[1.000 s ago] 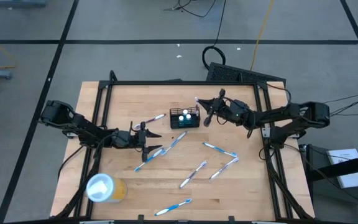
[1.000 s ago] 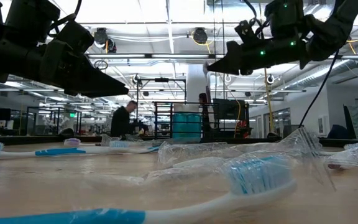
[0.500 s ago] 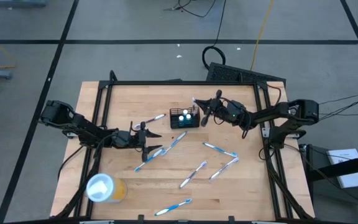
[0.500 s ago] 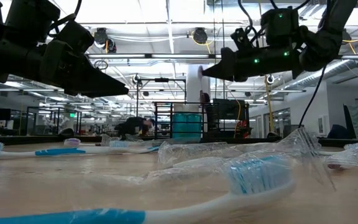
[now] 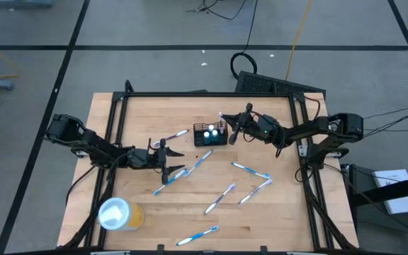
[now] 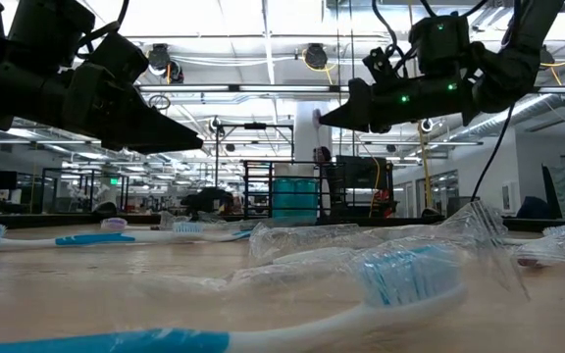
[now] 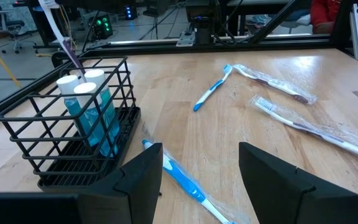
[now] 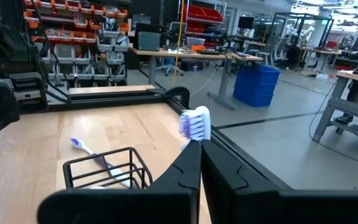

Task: Pick & Place toothbrushing station
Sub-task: Put the purple toothbrush into the black organizer

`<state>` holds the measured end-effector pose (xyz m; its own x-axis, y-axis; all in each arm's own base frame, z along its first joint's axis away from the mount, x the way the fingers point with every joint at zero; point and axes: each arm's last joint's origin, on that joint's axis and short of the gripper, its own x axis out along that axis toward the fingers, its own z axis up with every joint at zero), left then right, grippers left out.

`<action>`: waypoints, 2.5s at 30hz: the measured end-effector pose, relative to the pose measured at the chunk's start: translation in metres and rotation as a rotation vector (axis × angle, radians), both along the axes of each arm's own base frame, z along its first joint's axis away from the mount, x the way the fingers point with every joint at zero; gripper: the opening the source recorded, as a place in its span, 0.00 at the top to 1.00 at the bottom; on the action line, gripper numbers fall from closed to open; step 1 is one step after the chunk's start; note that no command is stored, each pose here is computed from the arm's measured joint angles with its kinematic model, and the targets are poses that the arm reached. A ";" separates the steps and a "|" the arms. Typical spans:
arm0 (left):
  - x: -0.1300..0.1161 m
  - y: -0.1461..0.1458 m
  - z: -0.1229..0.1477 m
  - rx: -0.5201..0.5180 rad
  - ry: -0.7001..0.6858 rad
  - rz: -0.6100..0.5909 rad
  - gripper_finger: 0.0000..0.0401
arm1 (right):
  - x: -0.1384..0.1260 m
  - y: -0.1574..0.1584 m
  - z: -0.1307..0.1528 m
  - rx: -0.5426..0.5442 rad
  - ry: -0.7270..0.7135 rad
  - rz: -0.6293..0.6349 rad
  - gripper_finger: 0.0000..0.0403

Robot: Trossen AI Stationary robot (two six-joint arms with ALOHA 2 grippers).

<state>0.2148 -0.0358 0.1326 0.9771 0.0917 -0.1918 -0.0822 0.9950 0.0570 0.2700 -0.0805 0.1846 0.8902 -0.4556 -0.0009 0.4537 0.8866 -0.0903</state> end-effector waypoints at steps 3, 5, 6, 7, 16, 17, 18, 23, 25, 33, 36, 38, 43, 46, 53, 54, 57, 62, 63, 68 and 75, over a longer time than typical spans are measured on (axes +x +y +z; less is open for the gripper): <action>0.000 0.000 0.000 0.000 0.000 0.000 0.46 | 0.000 0.000 -0.001 0.007 0.012 -0.001 1.00; 0.000 0.000 0.000 0.000 0.000 0.000 0.46 | 0.000 0.000 -0.002 0.008 0.016 0.000 1.00; 0.000 0.000 0.000 0.000 0.000 0.000 0.46 | 0.000 0.000 -0.002 0.008 0.016 0.000 1.00; 0.000 0.000 0.000 0.000 0.000 0.000 0.46 | 0.000 0.000 -0.002 0.009 0.017 0.000 1.00; 0.000 0.000 0.000 0.000 0.000 0.000 0.46 | 0.000 0.000 -0.003 0.023 0.029 -0.001 1.00; 0.000 0.000 0.000 0.000 0.000 0.000 0.46 | 0.000 0.000 -0.004 0.031 0.032 -0.002 1.00; 0.000 0.000 0.000 0.000 0.000 0.000 0.46 | 0.000 -0.001 -0.004 0.036 0.035 -0.004 1.00; 0.000 0.000 0.000 0.000 0.000 0.000 0.46 | 0.000 -0.001 -0.006 0.041 0.052 -0.004 1.00; 0.000 0.000 0.000 -0.001 0.001 0.000 0.46 | 0.000 -0.001 -0.006 0.041 0.050 -0.005 1.00; 0.000 0.000 0.000 -0.001 0.001 0.000 0.46 | -0.001 -0.003 -0.005 0.044 0.034 -0.012 0.96; 0.000 0.000 0.000 -0.001 0.001 0.000 0.46 | -0.002 -0.006 -0.005 0.069 0.021 -0.024 0.89; 0.000 0.000 0.000 -0.002 0.001 0.000 0.46 | -0.002 -0.007 -0.005 0.088 0.018 -0.031 0.82; 0.000 0.000 0.000 -0.002 0.004 0.000 0.46 | -0.010 0.009 0.005 0.115 0.108 0.051 0.67; 0.000 0.000 -0.001 -0.001 0.008 0.000 0.46 | -0.022 0.028 0.014 0.139 0.210 0.107 0.63; 0.000 0.000 -0.001 -0.003 0.010 0.000 0.46 | -0.047 0.073 0.038 0.310 0.531 0.200 0.64; 0.000 0.000 -0.001 -0.003 0.009 0.000 0.46 | -0.049 0.080 0.041 0.327 0.597 0.215 0.65; 0.000 0.000 0.000 -0.005 0.004 0.000 0.46 | -0.057 0.102 0.049 0.356 0.778 0.249 0.67; 0.000 0.000 0.000 -0.009 0.003 0.001 0.46 | -0.067 0.128 0.052 0.414 1.022 0.234 0.68; 0.000 0.000 -0.001 -0.009 0.005 0.001 0.46 | -0.068 0.133 0.051 0.442 1.057 0.240 0.68; 0.000 0.000 0.000 -0.009 0.003 0.001 0.46 | -0.073 0.154 0.035 0.519 1.213 0.222 0.68; 0.000 0.000 0.000 -0.024 0.001 0.000 0.46 | -0.061 0.188 0.014 0.477 1.233 0.311 0.68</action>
<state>0.2146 -0.0362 0.1323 0.9770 0.0875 -0.1945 -0.0827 0.9960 0.0329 0.2088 0.1072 0.1984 0.2610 0.0305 -0.9649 0.0787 0.9955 0.0528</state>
